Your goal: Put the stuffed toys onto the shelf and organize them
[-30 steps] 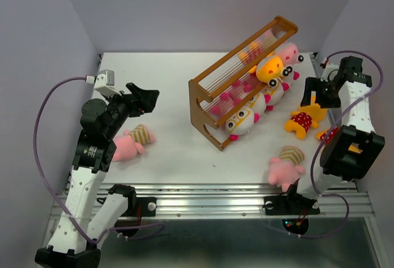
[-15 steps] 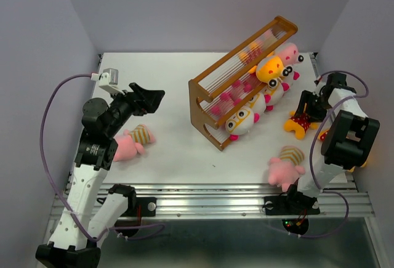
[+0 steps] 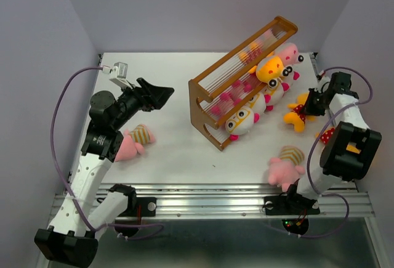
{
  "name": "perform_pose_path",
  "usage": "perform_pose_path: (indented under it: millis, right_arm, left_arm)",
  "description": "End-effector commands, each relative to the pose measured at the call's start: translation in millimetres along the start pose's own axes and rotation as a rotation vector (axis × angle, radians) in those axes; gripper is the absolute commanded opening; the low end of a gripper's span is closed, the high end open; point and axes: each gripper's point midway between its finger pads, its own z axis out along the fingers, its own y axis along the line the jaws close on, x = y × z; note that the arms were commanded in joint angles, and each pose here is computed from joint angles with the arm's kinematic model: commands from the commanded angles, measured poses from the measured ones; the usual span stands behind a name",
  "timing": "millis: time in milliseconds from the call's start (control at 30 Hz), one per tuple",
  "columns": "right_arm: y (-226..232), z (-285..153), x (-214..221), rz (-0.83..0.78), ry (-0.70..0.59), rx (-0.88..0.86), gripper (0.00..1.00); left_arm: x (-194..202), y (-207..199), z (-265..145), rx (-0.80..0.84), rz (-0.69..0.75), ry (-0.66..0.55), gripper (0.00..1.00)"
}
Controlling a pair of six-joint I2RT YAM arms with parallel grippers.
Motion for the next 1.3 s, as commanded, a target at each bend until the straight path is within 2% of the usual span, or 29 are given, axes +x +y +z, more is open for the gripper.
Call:
perform_pose_path:
  millis: [0, 67, 200, 233, 333, 500, 767, 967, 1133, 1267]
  right_arm:
    - [37.9, -72.3, -58.8, -0.242, -0.302, -0.095, 0.01]
    - [55.2, -95.5, -65.5, -0.340, -0.373, -0.147, 0.01]
    - [103.4, -171.0, -77.9, -0.552, -0.575, -0.252, 0.01]
    - [119.1, -185.0, -75.3, -0.631, -0.607, -0.315, 0.01]
    - [148.7, -225.4, -72.4, -0.732, -0.678, -0.406, 0.01]
    - [213.3, -267.0, -48.9, -0.813, -0.678, -0.697, 0.01]
    - [299.1, -306.9, -15.3, -0.984, -0.654, -0.966, 0.01]
    - [338.5, -297.9, 14.5, -1.056, -0.537, -1.134, 0.01]
    - [359.4, -289.0, 44.0, -1.134, -0.438, -1.229, 0.01]
    - [370.3, -287.8, 53.8, -1.192, -0.433, -1.264, 0.01]
  left_arm:
    - [-23.6, -39.8, 2.3, 0.132, 0.050, -0.056, 0.88]
    - [-24.7, -49.8, 4.5, 0.162, 0.059, -0.052, 0.88]
    - [-25.8, -62.9, 13.4, 0.202, 0.085, -0.036, 0.89]
    - [-29.5, -72.0, 13.2, 0.224, 0.093, -0.041, 0.89]
    - [-33.1, -83.5, 20.0, 0.257, 0.102, -0.036, 0.89]
    - [-27.6, -110.9, 38.3, 0.338, 0.099, -0.001, 0.89]
    - [-37.0, -157.6, 68.1, 0.424, 0.133, 0.001, 0.89]
    - [-33.9, -171.5, 92.6, 0.426, 0.153, 0.022, 0.89]
    - [-29.9, -185.4, 94.5, 0.467, 0.176, 0.044, 0.89]
    - [-20.5, -195.2, 92.6, 0.512, 0.176, 0.100, 0.89]
